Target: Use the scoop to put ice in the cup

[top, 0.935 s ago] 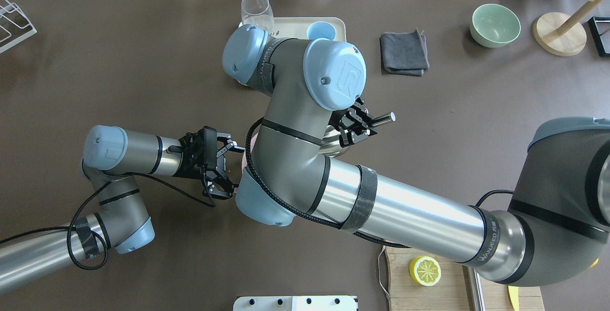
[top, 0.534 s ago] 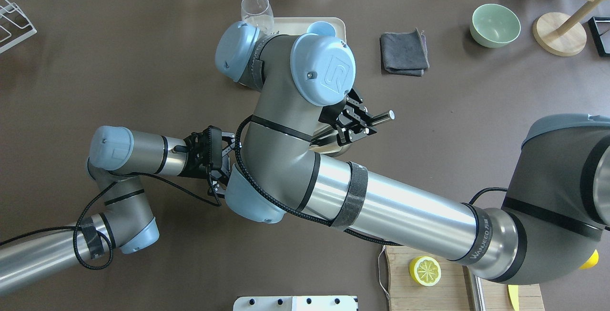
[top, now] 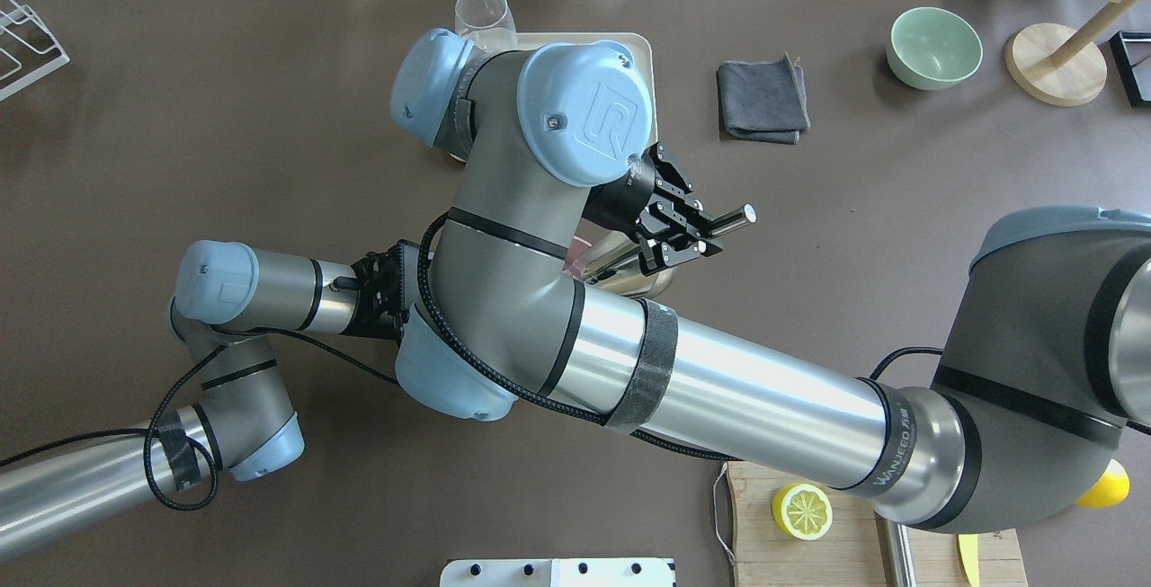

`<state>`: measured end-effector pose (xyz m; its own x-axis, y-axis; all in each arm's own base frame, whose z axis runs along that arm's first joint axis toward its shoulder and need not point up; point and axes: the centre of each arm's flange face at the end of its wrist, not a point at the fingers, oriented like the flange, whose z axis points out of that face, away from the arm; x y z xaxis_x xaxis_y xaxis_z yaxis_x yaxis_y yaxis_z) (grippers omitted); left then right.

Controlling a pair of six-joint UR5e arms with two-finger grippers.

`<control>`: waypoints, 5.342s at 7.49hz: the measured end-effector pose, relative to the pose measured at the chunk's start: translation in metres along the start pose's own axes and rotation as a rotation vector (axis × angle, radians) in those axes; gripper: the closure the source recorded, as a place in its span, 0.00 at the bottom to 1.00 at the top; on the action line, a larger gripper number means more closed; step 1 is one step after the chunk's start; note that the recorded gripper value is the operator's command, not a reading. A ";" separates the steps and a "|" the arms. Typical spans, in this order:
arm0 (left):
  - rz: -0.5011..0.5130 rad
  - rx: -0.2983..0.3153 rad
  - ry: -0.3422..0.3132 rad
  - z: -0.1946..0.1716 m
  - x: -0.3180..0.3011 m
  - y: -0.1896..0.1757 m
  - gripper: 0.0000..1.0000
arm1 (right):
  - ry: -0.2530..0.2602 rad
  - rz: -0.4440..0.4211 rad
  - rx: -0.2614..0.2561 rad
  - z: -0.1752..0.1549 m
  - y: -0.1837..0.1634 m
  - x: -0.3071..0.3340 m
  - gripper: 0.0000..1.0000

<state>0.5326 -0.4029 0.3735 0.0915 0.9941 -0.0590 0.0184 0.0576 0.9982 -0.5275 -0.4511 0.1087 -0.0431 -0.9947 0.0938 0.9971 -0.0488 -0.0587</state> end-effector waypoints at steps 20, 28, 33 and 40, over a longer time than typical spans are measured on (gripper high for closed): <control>0.000 -0.012 0.004 0.003 0.001 0.007 0.02 | 0.031 0.043 0.085 0.004 -0.060 -0.012 1.00; -0.018 -0.042 -0.003 0.018 -0.008 -0.015 0.02 | 0.064 0.136 0.284 0.034 -0.033 -0.030 1.00; -0.018 -0.046 -0.001 0.019 -0.007 -0.016 0.02 | 0.070 0.157 0.404 0.035 -0.007 -0.049 1.00; -0.014 -0.050 0.002 0.021 -0.005 -0.014 0.02 | 0.076 0.234 0.472 0.044 -0.012 -0.046 1.00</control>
<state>0.5524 -0.4109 0.3599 0.0896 0.9933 -0.0735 -0.0305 0.0765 0.9966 -0.5343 -0.4005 0.1483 0.1970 -0.9787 0.0582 0.8996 0.2040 0.3860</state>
